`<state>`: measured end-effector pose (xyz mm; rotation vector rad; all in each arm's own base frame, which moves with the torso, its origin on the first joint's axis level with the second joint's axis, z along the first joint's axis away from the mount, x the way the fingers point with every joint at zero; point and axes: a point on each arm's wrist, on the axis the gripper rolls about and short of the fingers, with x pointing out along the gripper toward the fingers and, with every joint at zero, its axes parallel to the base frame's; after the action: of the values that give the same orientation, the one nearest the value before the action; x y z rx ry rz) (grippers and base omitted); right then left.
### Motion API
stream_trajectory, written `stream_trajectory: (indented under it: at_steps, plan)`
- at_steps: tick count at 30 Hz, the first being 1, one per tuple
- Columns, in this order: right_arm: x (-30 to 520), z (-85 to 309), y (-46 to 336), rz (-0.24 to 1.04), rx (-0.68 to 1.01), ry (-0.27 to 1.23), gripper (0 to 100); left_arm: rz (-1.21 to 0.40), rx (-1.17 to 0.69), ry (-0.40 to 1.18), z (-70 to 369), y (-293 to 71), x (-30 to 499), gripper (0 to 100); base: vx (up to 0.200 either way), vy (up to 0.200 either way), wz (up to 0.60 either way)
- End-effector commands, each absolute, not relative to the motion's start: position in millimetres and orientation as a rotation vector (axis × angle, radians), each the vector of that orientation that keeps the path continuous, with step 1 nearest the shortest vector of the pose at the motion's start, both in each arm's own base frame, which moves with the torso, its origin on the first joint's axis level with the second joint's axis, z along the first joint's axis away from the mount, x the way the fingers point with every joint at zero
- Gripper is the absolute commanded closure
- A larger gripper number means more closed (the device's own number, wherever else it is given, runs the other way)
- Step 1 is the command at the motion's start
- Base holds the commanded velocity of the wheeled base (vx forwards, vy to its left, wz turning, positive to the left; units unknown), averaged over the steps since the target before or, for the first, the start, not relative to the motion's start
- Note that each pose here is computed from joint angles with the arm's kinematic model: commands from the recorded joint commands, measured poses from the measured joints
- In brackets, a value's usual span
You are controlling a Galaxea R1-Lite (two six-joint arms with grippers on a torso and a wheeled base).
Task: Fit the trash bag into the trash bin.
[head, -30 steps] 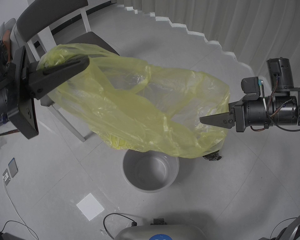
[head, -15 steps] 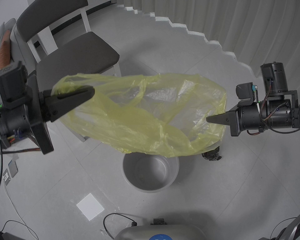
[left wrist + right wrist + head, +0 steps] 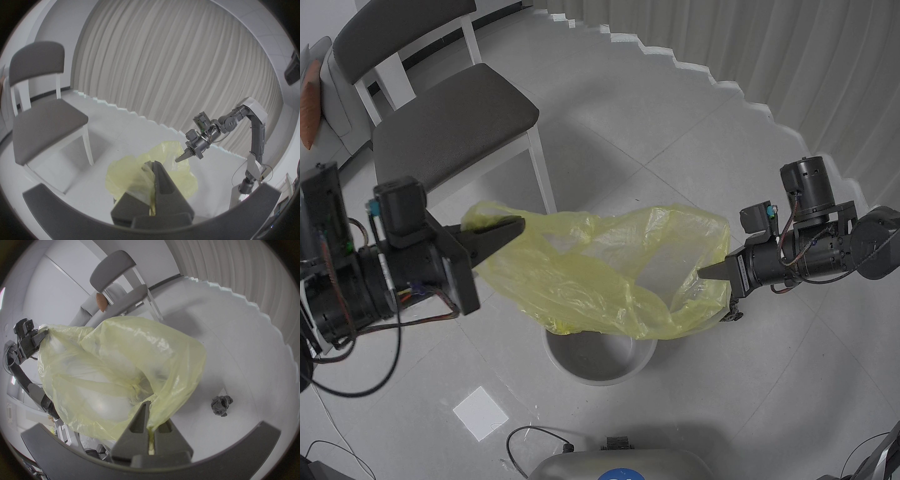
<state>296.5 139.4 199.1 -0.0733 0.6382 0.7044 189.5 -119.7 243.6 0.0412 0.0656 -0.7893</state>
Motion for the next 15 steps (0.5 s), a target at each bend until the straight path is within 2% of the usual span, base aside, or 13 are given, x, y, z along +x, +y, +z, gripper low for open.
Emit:
stream_trajectory:
  at_steps: [1, 6, 11, 15]
  plan:
    - [314, 170, 134, 0.669, -0.071, 0.725, 100, -0.771, -0.003, 0.221, 188, -139, 219, 100, 0.000, 0.000, 0.00]
    - [327, 157, 131, 0.649, -0.057, 0.728, 100, -0.750, -0.003, 0.237, 162, -143, 230, 100, 0.000, 0.000, 0.00]
    - [343, 139, 129, 0.627, -0.040, 0.710, 100, -0.703, 0.002, 0.344, 127, -146, 233, 100, 0.000, 0.000, 0.00]
    - [347, 134, 128, 0.624, -0.038, 0.708, 100, -0.665, -0.020, 0.382, 115, -146, 241, 100, 0.000, 0.000, 0.00]
